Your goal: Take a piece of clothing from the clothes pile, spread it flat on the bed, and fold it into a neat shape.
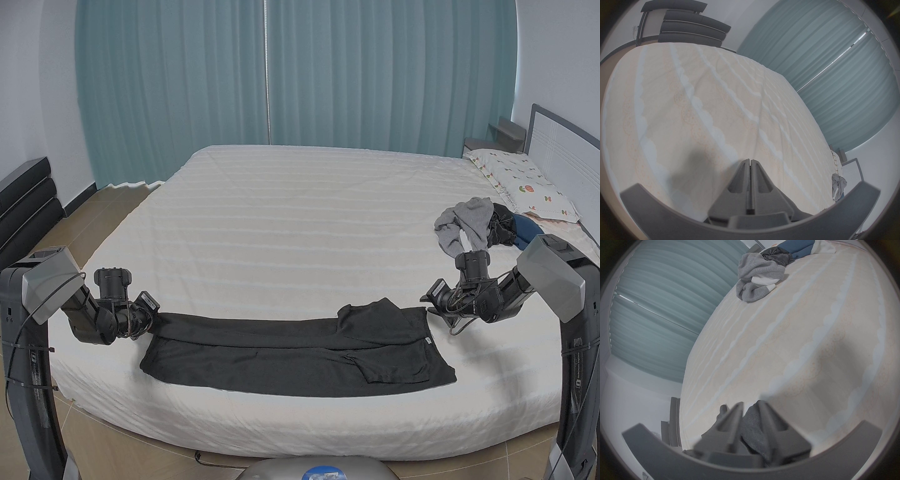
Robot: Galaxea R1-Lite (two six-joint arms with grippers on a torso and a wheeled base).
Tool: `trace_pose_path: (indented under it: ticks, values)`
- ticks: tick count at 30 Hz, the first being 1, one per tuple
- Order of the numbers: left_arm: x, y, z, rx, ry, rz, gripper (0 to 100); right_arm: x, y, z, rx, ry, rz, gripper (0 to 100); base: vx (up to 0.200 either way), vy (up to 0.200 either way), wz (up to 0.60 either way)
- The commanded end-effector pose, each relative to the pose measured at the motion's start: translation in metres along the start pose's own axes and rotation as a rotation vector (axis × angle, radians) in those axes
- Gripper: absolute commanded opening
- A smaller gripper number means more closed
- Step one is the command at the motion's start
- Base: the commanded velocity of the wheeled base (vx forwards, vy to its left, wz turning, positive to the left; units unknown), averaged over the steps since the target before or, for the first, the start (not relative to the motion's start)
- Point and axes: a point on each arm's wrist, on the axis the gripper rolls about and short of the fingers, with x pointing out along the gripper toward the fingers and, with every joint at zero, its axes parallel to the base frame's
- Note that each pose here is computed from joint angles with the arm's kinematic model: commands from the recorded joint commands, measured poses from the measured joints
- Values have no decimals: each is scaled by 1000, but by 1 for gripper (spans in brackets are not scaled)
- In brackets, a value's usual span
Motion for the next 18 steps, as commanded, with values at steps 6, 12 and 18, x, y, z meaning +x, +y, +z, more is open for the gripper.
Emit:
trace_pose_path:
  ticks: [6, 12, 18]
  values:
    - [-3, -1, 1, -1, 6, -7, 100, -33, 11, 10, 39, 2, 46, 100, 0, 0, 0]
    - [-24, -1, 12, -15, -10, -24, 100, -73, 11, 2, 38, 25, 77, 100, 0, 0, 0]
    - [-49, 0, 16, -26, 50, -85, 100, -106, -5, -16, 43, 34, 73, 100, 0, 0, 0]
